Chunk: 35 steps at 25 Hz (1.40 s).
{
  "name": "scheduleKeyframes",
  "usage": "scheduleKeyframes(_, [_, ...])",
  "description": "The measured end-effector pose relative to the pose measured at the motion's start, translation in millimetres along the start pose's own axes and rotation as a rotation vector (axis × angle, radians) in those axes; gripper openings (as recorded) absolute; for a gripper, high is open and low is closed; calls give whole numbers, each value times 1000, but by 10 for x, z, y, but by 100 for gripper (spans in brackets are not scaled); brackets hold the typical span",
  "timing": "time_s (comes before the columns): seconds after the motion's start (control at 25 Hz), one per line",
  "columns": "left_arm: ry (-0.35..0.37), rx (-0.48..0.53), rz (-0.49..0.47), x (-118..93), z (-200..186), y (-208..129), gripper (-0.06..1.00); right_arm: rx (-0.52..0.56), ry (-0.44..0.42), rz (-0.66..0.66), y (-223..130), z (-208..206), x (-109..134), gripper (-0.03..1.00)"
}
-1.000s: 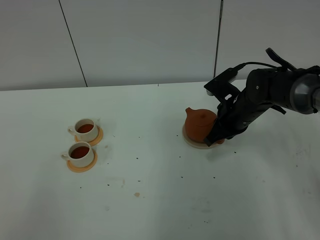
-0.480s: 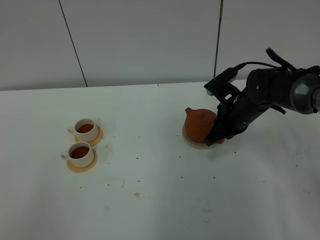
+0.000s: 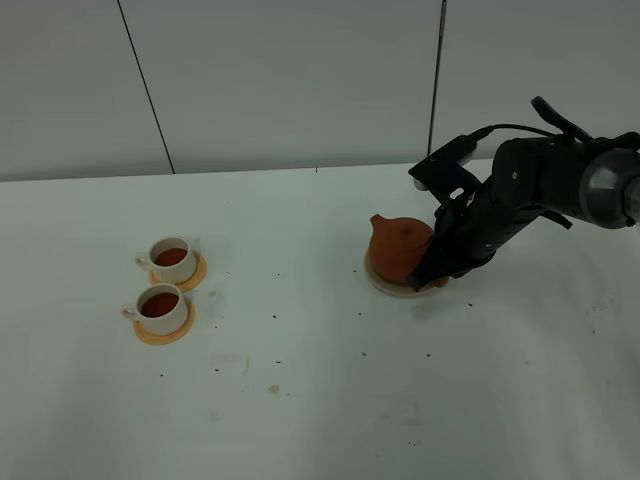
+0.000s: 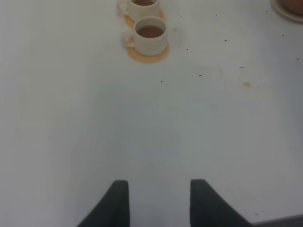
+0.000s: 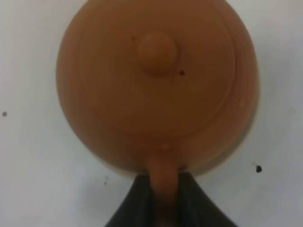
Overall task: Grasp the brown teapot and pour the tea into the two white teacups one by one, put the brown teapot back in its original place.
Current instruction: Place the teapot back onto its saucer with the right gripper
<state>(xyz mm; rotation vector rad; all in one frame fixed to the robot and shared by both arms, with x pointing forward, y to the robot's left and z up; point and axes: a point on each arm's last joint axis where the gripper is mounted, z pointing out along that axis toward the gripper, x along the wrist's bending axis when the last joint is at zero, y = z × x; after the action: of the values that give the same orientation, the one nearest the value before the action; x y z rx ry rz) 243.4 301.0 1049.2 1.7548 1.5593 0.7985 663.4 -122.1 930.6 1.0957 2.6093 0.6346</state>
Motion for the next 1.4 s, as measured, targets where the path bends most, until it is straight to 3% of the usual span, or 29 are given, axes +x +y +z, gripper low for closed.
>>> scheduleKeyframes(0.4, [0, 0, -1, 0, 0, 0, 37, -19, -11, 53, 17, 0, -11, 34])
scheduleKeyframes(0.8, [0, 0, 0, 0, 0, 0, 37, -2, 3, 101, 14, -44, 5, 36])
scheduleKeyframes(1.0, [0, 0, 0, 0, 0, 0, 37, -26, 1, 110, 84, -261, 16, 37])
scheduleKeyframes(1.4, [0, 0, 1, 0, 0, 0, 37, -218, -10, 144, 349, -1111, 86, 36])
